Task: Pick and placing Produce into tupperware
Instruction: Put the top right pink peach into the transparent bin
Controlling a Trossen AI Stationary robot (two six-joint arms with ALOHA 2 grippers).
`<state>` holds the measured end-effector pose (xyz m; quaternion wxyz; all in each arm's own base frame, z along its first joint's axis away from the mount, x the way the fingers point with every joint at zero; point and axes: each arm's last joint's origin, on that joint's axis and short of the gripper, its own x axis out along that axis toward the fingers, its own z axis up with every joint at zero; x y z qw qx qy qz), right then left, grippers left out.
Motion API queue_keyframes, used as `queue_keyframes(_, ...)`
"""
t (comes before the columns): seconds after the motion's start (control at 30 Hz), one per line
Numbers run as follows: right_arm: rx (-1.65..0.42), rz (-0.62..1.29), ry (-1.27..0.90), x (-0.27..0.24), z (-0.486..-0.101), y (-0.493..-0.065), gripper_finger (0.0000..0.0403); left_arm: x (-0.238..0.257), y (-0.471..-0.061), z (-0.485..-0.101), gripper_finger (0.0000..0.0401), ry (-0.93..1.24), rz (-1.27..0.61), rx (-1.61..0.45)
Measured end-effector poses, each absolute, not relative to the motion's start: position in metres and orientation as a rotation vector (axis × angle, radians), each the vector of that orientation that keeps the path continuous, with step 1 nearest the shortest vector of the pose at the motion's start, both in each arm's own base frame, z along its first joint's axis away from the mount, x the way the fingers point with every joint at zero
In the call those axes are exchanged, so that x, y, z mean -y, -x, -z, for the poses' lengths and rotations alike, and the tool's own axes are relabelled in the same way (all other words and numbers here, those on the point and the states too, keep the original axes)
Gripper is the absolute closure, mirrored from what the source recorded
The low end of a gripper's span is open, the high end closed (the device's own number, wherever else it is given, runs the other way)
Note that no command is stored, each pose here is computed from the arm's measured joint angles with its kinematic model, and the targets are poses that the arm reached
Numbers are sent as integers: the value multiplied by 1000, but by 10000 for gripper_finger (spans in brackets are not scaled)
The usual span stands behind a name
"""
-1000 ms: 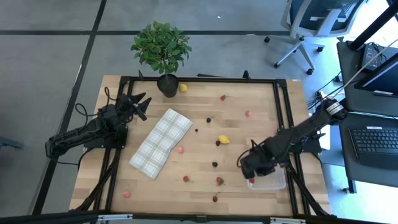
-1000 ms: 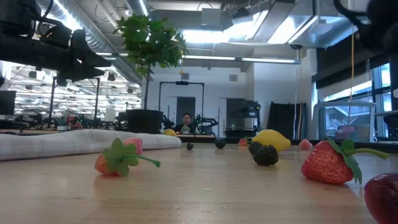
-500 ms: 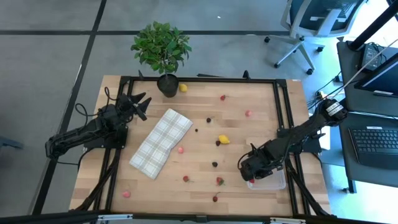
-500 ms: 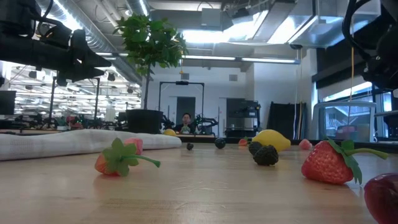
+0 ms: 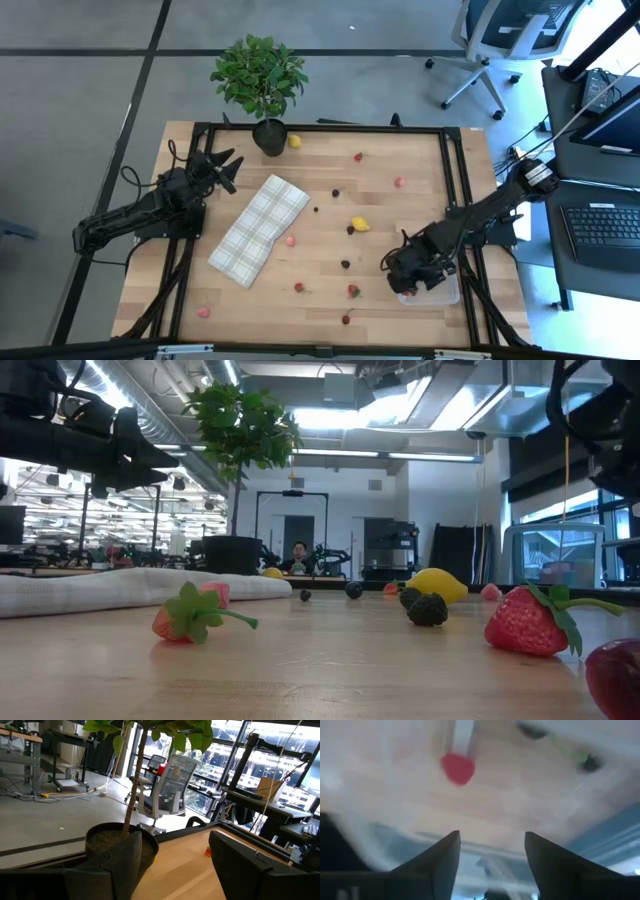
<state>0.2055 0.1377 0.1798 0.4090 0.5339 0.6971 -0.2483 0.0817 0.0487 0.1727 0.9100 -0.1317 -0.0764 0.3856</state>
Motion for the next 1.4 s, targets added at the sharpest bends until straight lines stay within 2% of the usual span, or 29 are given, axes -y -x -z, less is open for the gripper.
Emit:
queue_keyframes(0.2, -1541, 590, -1302, -124, -230, -214, 160, -49, -82, -173, 176, 273, -795, 158)
queue_keyframes(0.43, -1095, 810, -1056, -83, -288, -205, 160, -49, -82, -173, 176, 272, -795, 158)
queue_keyframes(0.63, -881, 828, -866, -49, -314, -213, 160, -49, -82, -173, 176, 272, -795, 158)
queue_keyframes(0.87, -894, 1033, -805, 7, -300, -221, 160, -49, -82, -173, 176, 344, -790, 189)
queue_keyframes(1.07, -962, 1178, -788, 56, -267, -221, 160, -49, -82, -173, 176, 344, -790, 189)
queue_keyframes(1.4, -966, 1158, -823, 102, -203, -225, 160, -49, -82, -173, 176, 345, -790, 189)
